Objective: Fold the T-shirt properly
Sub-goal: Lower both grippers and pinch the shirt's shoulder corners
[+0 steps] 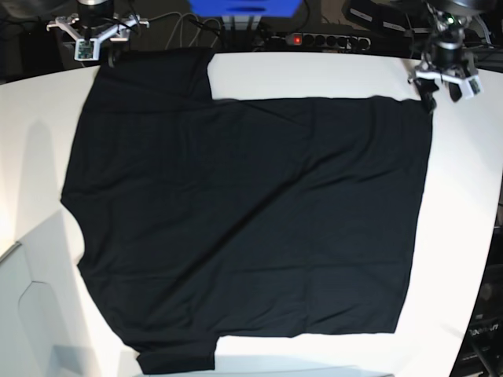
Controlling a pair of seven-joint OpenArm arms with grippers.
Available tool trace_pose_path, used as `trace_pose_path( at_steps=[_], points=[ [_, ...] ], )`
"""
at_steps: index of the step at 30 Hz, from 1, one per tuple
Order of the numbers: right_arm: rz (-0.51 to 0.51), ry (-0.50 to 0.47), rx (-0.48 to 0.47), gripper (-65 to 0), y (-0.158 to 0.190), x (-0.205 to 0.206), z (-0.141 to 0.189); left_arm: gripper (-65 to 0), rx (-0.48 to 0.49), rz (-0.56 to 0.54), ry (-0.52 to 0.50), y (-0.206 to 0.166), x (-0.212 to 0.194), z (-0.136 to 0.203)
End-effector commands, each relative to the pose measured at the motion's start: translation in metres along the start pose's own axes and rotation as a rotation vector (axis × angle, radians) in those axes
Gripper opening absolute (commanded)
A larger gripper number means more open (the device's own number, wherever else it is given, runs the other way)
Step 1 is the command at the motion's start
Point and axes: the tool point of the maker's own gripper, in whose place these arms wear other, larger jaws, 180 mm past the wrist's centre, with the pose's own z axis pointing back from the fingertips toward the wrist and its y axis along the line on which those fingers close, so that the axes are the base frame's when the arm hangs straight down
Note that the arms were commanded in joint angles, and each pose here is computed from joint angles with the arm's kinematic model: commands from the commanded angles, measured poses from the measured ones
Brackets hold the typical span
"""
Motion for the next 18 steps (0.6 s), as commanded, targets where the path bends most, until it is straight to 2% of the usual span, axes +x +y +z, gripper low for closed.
trace_pose_path(
  at_steps=[1, 8, 18],
  points=[
    [0.009, -0.016, -0.001, -30.6, -0.001, 0.003, 0.004, -21.7, 0.001, -0.018, -0.032, 0.002, 0.011, 0.001],
    [0.007, -0.015, 0.000, -30.6, -0.001, 0.003, 0.004, -21.7, 0.015, -0.066, -0.014, -0.007, 0.007, -0.008],
    [0.007, -0.014, 0.000, -30.6, -0.001, 0.003, 0.004, -21.7, 0.037, -0.004, 0.079, 0.004, -0.032, -0.017]
  ],
)
